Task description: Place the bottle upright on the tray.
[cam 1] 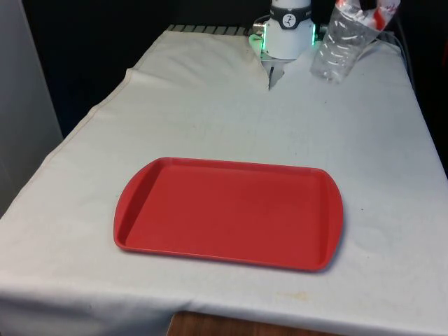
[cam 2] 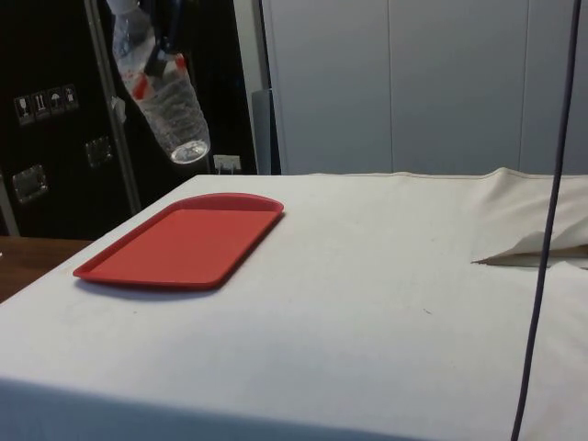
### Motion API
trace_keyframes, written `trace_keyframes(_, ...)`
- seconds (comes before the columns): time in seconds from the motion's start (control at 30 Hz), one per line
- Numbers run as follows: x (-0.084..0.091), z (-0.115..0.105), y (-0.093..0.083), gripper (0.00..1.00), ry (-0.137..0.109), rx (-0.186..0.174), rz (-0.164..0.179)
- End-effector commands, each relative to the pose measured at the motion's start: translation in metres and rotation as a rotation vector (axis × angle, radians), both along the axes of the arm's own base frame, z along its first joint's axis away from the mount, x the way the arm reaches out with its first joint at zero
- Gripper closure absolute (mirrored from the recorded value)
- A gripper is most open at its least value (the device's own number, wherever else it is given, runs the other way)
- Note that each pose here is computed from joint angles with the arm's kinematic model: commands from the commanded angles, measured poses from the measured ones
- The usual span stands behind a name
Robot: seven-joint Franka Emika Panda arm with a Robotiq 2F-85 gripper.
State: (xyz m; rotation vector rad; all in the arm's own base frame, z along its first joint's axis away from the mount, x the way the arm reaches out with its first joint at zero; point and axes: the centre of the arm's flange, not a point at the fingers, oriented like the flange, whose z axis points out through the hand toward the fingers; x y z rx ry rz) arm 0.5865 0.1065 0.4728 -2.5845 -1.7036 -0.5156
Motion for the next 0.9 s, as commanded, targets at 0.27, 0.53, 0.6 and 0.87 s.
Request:
trace_keyframes(0.27, 0.009, -0.012, -0.016, 0.67, -0.033, 0.057, -0.025)
trace_keyframes(0.53, 0.015, -0.024, -0.028, 0.67, -0.046, 0.085, -0.044)
trace_keyframes(0.6, 0.018, -0.03, -0.034, 0.67, -0.051, 0.093, -0.053)
trace_keyframes(0.87, 0.025, -0.049, -0.052, 0.67, -0.058, 0.106, -0.08)
